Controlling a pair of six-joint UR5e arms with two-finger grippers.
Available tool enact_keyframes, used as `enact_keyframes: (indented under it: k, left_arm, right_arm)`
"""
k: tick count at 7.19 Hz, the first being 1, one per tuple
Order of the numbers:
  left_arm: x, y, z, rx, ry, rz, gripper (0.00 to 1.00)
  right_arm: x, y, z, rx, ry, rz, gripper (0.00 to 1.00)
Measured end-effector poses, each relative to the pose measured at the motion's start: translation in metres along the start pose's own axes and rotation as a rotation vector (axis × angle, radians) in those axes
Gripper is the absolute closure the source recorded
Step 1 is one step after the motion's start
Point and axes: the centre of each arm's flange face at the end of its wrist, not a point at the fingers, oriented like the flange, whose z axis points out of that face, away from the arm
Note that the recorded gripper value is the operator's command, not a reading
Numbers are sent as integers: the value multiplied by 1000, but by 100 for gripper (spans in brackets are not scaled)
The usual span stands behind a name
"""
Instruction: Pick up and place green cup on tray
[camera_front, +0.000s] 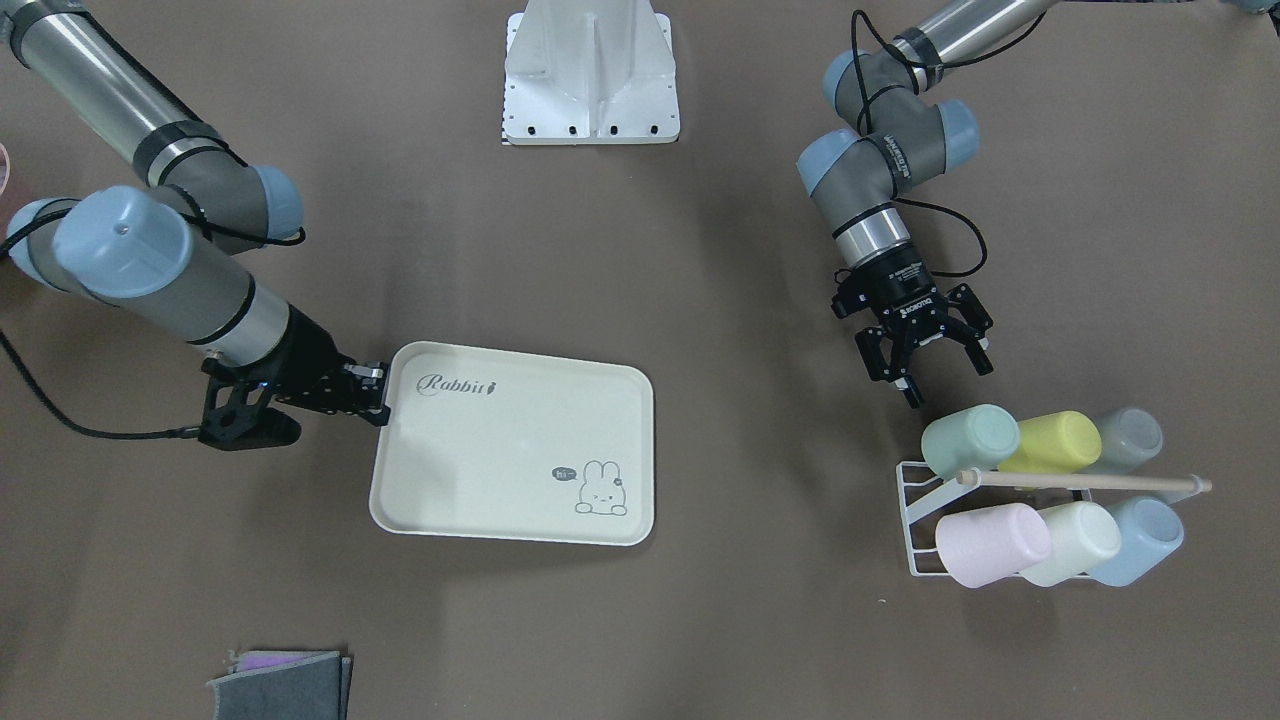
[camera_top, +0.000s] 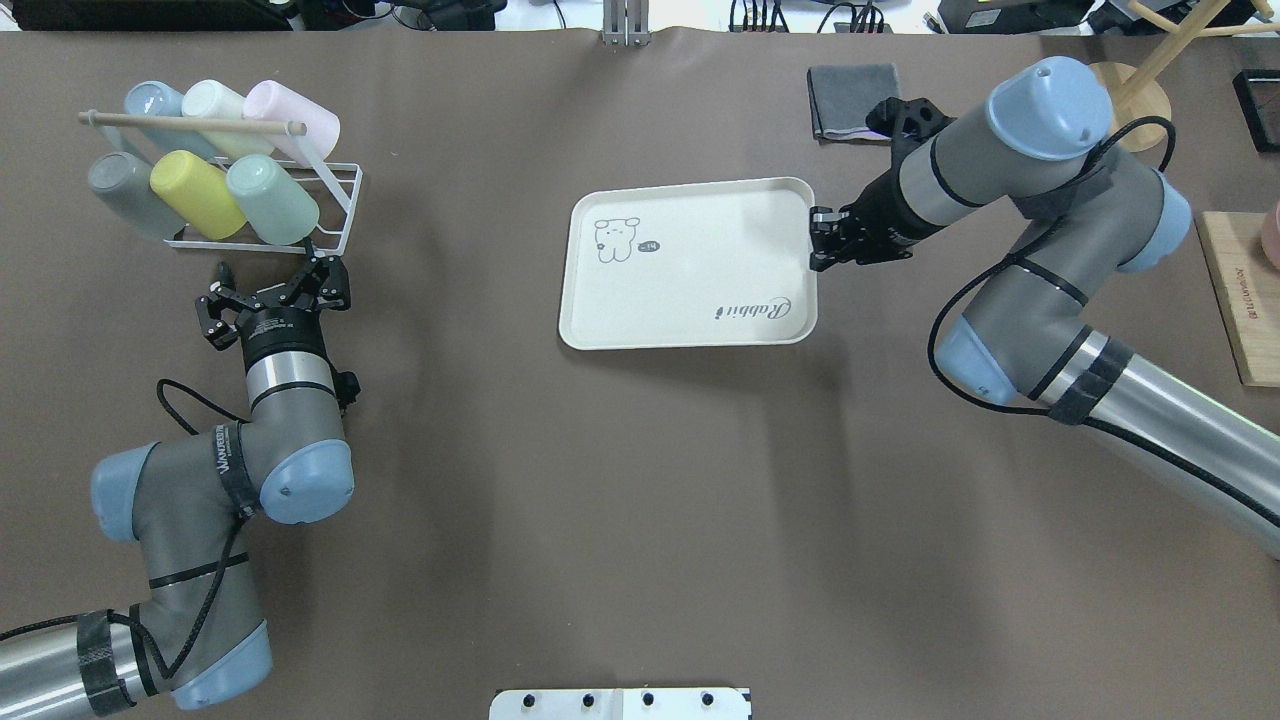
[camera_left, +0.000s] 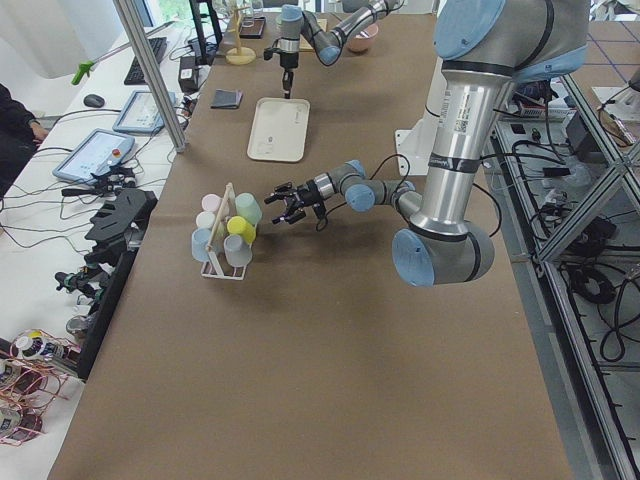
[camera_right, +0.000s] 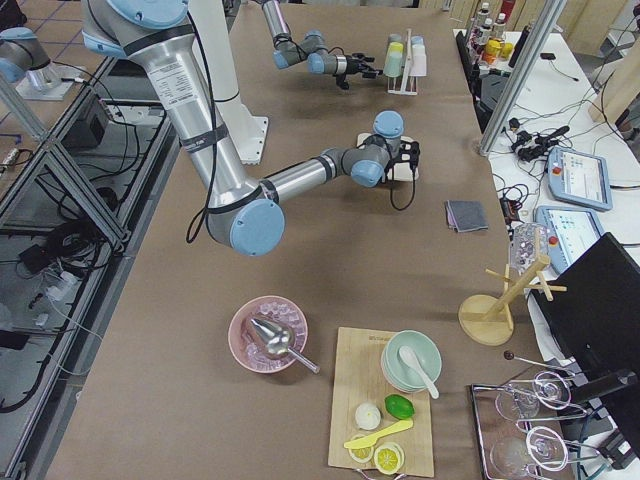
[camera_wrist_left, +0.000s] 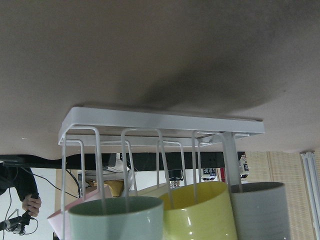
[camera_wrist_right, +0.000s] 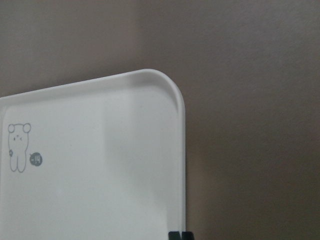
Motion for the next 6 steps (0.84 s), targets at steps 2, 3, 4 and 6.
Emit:
enact_keyframes:
  k: [2,3,4,6]
  left_arm:
    - [-8,-11,1,0,-10,-4,2]
    - [-9,-18,6,-7,-12,-6,2]
    - [-10,-20,10,-18,-14,-10,2]
    - [-18,-9,19,-36,-12,-7,2]
  right_arm:
    - [-37,36,9,13,-26,4,100]
    - [-46,46,14,11,-22,2,100]
    - [-54,53,17,13,-19,1,100]
    - [-56,60,18,8,-12,4,35]
